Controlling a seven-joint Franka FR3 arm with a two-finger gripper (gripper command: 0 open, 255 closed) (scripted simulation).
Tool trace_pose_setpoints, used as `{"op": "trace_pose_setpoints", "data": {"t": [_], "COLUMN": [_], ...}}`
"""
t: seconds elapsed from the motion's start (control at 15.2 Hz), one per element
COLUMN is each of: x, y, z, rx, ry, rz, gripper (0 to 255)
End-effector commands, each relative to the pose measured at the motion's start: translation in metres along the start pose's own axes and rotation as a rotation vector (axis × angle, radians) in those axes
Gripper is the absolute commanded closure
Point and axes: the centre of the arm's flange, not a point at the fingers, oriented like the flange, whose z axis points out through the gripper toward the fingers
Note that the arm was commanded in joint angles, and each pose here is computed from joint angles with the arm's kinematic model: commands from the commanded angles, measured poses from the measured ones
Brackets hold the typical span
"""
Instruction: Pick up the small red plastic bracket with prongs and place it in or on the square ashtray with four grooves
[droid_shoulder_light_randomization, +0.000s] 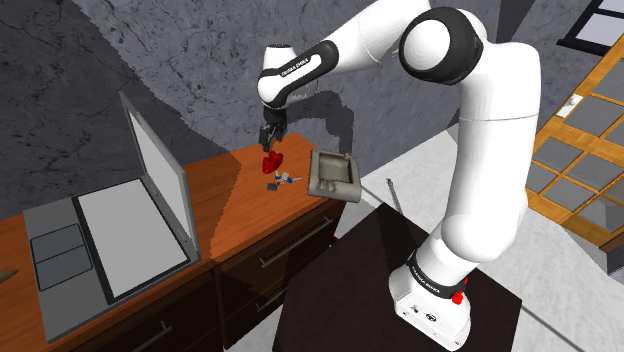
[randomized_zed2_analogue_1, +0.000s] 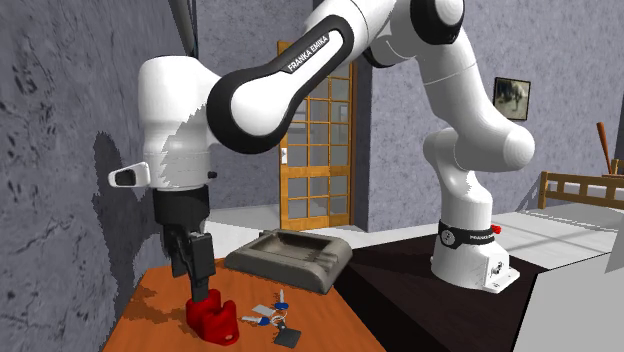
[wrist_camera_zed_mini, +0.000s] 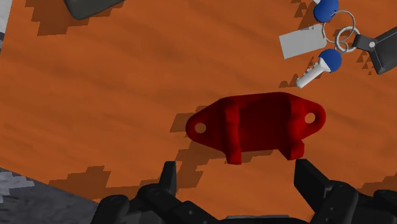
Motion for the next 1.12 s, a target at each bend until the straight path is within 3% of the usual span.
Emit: {"op": "trace_pose_setpoints", "data": {"t": [0.0,0.53,0.59,1.06], "x": [-0.0007,-0.0007,-0.0007,-0.0004], "y": [-0.0006,-0.0006,-0.0006,-0.0007], "z": [0.0139,0.0138,0.0138,0.0141], "rx": [0.0,0.0,0.0,0.0], "ry": [0.0,0.0,0.0,0.0], "rz": [-0.001,-0.001,-0.001,-0.001], "gripper": [0,0,255,255]}}
